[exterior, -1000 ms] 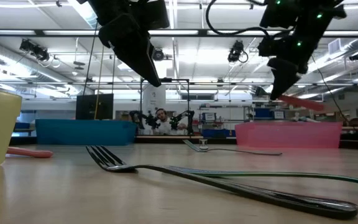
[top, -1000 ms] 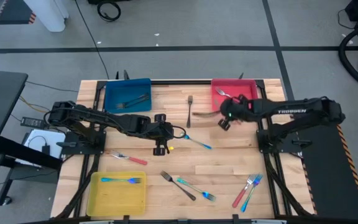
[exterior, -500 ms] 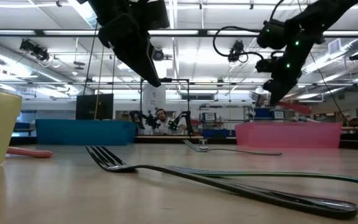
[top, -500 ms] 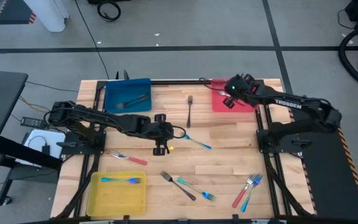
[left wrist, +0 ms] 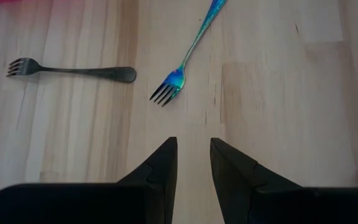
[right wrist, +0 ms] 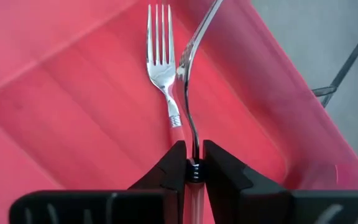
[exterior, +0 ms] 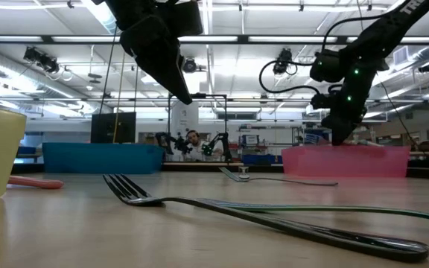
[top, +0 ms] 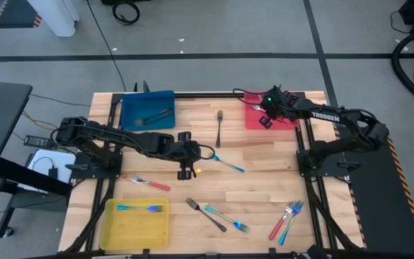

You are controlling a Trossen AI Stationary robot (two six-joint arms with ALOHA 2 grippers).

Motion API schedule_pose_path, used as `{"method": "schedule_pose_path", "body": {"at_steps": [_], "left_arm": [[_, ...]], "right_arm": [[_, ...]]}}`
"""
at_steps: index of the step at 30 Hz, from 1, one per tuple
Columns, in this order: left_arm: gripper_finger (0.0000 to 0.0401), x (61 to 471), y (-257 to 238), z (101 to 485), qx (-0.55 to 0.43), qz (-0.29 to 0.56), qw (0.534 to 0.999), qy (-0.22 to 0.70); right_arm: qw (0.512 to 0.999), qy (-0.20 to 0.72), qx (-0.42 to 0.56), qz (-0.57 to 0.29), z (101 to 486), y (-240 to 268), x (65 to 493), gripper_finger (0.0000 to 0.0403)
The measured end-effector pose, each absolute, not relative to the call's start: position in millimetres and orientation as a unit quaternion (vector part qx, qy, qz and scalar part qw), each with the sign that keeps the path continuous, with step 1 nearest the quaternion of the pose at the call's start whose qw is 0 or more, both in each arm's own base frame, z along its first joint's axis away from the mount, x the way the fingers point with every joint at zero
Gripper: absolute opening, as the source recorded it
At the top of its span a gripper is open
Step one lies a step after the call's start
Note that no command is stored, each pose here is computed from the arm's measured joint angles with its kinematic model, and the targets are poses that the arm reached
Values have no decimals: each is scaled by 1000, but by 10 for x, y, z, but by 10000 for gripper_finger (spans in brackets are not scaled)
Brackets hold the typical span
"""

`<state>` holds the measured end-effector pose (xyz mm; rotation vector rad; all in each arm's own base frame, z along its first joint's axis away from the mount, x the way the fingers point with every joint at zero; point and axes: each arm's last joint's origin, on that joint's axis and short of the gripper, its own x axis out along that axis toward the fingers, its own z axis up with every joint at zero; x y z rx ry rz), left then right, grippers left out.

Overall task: Sort silverware by color (type)
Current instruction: Put the top right pink fork into the pink bin, then put the bottom left iridescent fork into the yellow bin

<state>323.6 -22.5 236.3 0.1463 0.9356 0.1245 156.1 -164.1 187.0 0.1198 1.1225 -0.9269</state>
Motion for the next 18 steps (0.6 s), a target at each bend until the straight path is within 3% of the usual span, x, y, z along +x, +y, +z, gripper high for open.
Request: {"method": "schedule_pose_path", "body": {"at_steps": [18], "left_arm": [[96,3238,-225,2364,68,61,889,449]], "right_arm": [[745,494,63,-442,1871,-1667,1584,95]]}}
